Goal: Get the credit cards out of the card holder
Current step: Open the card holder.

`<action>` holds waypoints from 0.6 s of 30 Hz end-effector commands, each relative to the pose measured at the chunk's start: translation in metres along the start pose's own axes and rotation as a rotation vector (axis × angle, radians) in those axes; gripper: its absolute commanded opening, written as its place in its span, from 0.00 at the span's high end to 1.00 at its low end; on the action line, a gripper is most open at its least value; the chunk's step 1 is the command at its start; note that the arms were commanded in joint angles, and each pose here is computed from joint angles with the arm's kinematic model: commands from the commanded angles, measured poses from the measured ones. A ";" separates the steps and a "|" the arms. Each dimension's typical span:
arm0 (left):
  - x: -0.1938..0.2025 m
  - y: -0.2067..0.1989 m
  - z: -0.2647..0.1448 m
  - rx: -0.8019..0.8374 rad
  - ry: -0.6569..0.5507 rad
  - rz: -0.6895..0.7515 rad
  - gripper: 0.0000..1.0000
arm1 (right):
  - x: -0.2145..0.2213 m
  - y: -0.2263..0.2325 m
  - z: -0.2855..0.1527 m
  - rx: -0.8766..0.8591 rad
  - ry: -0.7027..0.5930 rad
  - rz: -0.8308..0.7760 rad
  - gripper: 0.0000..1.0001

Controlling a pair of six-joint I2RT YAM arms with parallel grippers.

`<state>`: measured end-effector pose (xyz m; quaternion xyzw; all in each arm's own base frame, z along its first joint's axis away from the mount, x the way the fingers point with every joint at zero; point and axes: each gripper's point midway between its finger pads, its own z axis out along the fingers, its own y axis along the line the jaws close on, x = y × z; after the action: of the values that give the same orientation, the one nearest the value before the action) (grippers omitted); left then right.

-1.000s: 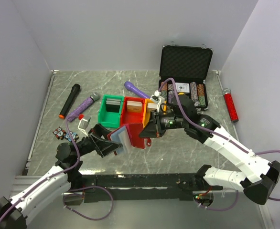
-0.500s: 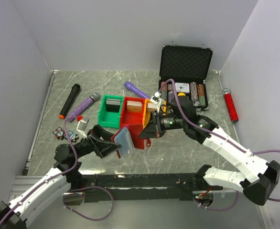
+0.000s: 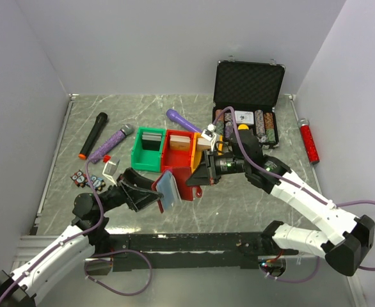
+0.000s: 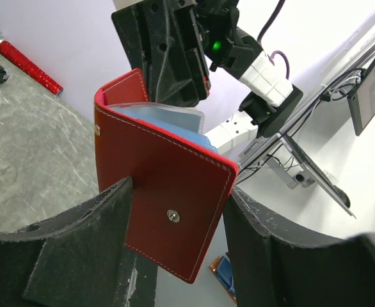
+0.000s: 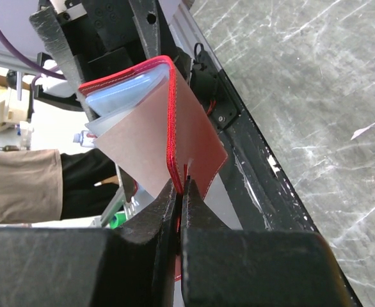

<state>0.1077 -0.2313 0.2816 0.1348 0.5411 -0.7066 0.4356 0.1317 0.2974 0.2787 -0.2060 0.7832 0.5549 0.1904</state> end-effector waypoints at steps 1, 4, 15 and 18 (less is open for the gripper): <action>-0.006 -0.010 0.001 0.039 -0.020 0.032 0.37 | -0.009 0.012 -0.005 -0.061 -0.042 -0.031 1.00; -0.006 -0.010 0.001 0.039 -0.021 0.034 0.37 | -0.009 0.012 -0.006 -0.063 -0.043 -0.029 1.00; -0.005 -0.002 0.003 0.010 -0.015 0.026 0.50 | -0.009 0.015 -0.007 -0.073 -0.039 -0.035 1.00; -0.007 0.002 0.004 -0.006 -0.024 0.031 0.55 | -0.010 0.017 -0.009 -0.073 -0.042 -0.042 1.00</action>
<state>0.1107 -0.2330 0.2778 0.1313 0.5482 -0.7040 0.4320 0.1340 0.2963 0.2754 -0.1987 0.7812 0.5623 0.1849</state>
